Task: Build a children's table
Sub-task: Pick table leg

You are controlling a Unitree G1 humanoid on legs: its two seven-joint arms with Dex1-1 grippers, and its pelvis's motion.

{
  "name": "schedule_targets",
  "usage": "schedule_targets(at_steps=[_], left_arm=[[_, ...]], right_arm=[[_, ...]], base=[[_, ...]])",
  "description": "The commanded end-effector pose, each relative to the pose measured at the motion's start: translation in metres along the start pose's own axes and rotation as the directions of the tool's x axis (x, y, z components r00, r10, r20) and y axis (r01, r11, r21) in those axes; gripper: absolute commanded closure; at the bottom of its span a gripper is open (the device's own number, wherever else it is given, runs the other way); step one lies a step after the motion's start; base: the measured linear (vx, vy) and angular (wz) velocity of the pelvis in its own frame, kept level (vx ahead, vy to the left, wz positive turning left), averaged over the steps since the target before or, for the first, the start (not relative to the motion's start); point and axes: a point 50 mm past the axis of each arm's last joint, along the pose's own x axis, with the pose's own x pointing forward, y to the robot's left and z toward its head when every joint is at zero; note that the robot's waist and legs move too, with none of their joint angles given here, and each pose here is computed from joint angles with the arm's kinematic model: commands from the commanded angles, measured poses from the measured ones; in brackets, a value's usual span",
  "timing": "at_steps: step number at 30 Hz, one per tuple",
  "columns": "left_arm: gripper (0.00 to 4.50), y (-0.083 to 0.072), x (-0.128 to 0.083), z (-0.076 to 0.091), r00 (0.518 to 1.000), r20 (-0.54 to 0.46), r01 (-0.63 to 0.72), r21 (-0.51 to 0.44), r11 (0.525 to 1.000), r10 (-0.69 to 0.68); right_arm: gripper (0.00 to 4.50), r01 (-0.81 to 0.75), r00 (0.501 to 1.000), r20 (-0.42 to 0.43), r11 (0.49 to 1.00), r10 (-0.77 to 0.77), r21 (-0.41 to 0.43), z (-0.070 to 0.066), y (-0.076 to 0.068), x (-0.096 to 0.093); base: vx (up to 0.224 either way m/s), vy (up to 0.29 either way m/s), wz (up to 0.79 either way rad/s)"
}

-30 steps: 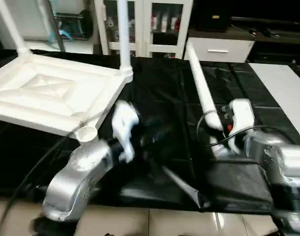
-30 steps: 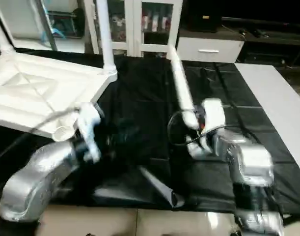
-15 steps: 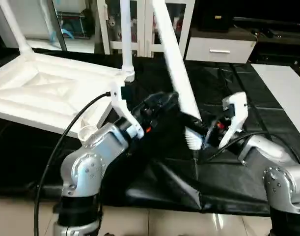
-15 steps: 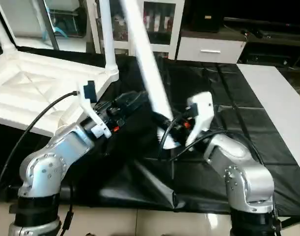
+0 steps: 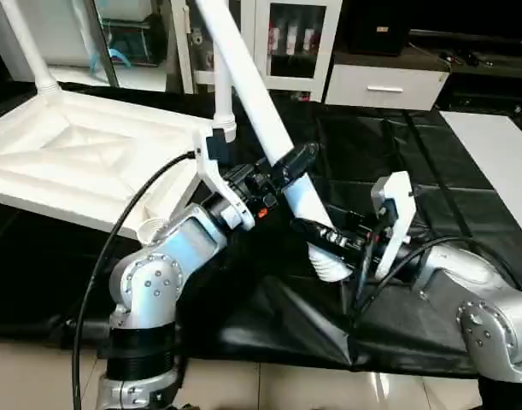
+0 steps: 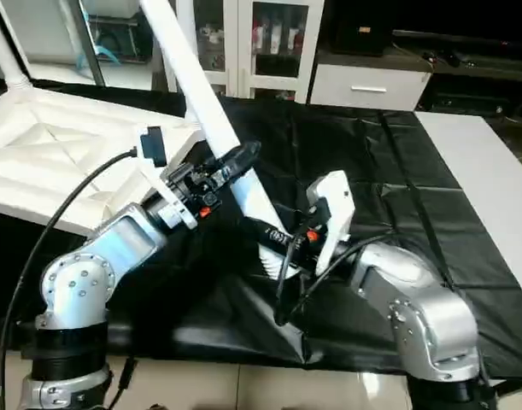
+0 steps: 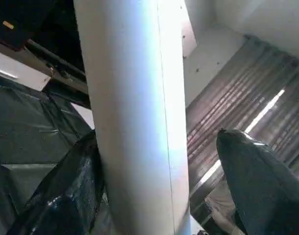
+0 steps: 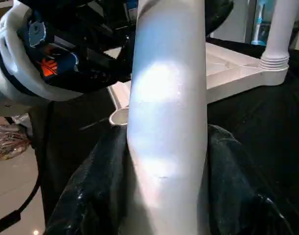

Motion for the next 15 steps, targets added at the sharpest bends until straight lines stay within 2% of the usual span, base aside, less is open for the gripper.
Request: schedule_targets(at_steps=[1, 2, 4, 6, 15], left_arm=[[0.98, -0.0026, 0.0024, -0.0005, 1.0, -0.013, 0.001, 0.003, 1.0, -0.001], [1.15, 0.0013, 0.0023, -0.0008, 1.0, -0.014, -0.026, -0.001, 1.0, 0.026], [1.15, 0.0039, 0.0019, -0.0008, 0.999, -0.013, -0.043, -0.007, 0.999, 0.043], [1.51, 0.0039, 0.0015, -0.0006, 0.999, -0.013, -0.039, -0.012, 0.999, 0.039], [2.06, 0.0062, 0.0007, 0.0003, 0.999, -0.003, -0.05, -0.044, 0.998, 0.05]], right_arm=[[2.61, -0.022, 1.0, 0.013, 1.0, 0.022, -0.022, 0.0034, 0.004, -0.0008], [2.61, -0.026, 1.0, 0.012, 0.999, 0.026, -0.021, 0.0035, 0.0042, -0.0011], [2.61, -0.028, 1.0, 0.011, 0.999, 0.028, -0.022, 0.0036, 0.004, -0.0011], [2.62, -0.031, 0.999, 0.008, 0.999, 0.032, -0.024, 0.0036, 0.0041, -0.0011], [2.62, -0.024, 1.0, 0.002, 0.999, 0.024, -0.035, 0.0035, 0.0028, -0.0017]], base=[[0.0, 0.0, 0.0], [0.0, 0.0, 0.0], [0.0, 0.0, 0.0], [0.0, 0.0, 0.0], [0.0, 0.0, 0.0]])
